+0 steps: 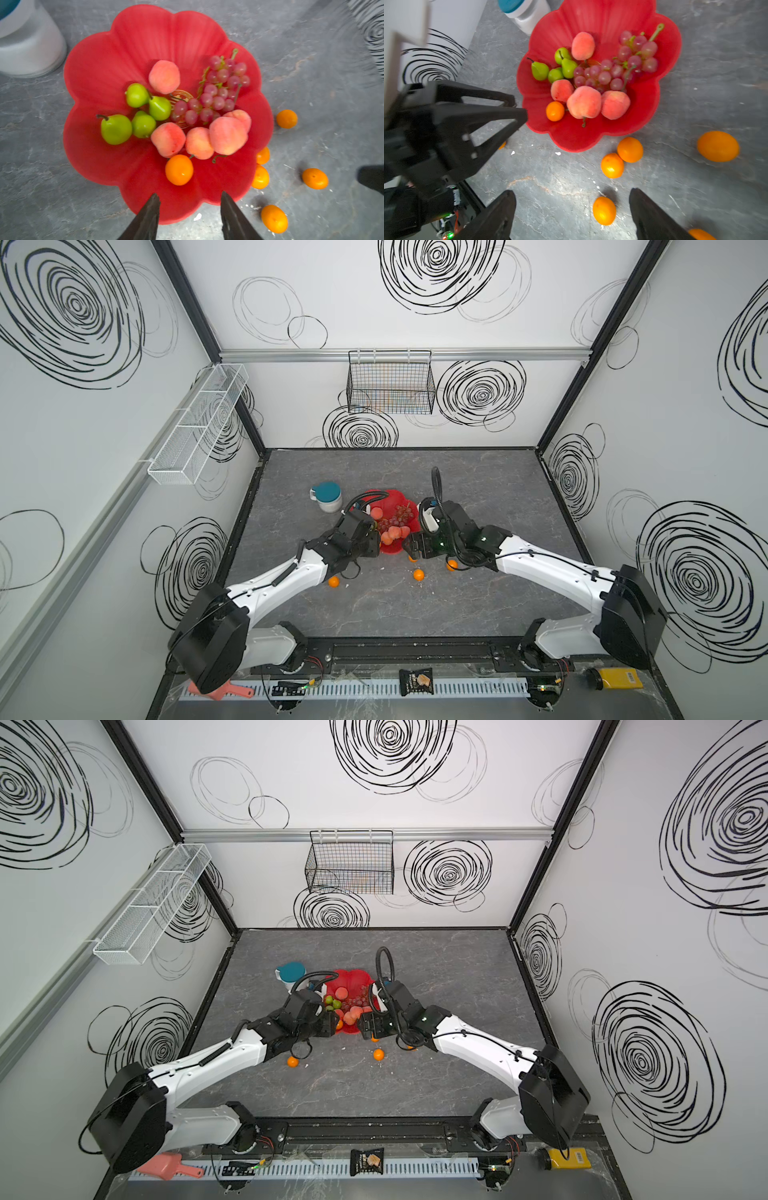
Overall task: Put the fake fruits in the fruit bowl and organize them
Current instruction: 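Withdraw the left gripper while the right gripper lowers onto an orange fruit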
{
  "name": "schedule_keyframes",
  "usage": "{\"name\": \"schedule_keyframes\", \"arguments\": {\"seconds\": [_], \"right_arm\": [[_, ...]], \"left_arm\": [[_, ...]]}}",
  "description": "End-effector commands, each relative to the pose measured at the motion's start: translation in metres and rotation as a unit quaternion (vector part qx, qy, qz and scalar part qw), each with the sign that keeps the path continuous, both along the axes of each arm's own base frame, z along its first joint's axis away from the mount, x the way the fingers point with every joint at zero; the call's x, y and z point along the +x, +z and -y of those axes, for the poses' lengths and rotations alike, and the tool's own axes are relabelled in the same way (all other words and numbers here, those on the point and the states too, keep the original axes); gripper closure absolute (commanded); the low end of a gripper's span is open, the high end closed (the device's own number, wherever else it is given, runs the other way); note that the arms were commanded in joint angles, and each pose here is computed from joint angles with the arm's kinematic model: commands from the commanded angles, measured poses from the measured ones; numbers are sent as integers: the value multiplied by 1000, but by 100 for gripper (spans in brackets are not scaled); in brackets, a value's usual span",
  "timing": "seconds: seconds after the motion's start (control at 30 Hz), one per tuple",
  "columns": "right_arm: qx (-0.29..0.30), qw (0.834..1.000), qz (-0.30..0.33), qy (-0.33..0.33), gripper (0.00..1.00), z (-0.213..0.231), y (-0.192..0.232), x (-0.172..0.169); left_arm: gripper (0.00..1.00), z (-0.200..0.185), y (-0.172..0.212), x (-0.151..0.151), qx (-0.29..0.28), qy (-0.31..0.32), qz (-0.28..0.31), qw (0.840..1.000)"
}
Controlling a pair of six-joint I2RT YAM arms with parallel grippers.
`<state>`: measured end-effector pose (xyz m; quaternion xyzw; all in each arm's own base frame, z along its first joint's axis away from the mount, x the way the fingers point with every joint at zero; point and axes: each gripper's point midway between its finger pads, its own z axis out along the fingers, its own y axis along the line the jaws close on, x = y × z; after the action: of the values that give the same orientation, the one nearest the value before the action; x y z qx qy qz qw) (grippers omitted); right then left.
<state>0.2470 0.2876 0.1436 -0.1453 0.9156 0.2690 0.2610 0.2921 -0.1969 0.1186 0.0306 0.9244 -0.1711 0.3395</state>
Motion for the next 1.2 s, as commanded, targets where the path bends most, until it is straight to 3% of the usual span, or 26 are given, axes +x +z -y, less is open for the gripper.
{"name": "schedule_keyframes", "arguments": {"seconds": [0.0,0.27,0.43,0.57,0.7,0.93,1.17], "right_arm": [[-43,998,-31,-44,13,44,-23,-8],[-92,990,-56,-96,16,104,-54,-15],[-118,986,-77,-91,19,108,-68,-15],[-176,971,-124,-105,22,117,-85,-13],[-203,964,-142,-99,28,117,-100,-10],[-217,960,-137,-108,32,118,-107,0],[-222,959,-147,-99,43,112,-116,4]], "left_arm": [[48,21,20,-10,-21,-28,33,999],[47,78,34,-50,-89,-98,67,989],[40,106,34,-66,-82,-124,78,986],[26,120,38,-74,-75,-137,89,984],[1,121,45,-78,-74,-136,110,982],[1,104,58,-75,-83,-107,133,982],[1,87,56,-65,-73,-75,127,986]]}}
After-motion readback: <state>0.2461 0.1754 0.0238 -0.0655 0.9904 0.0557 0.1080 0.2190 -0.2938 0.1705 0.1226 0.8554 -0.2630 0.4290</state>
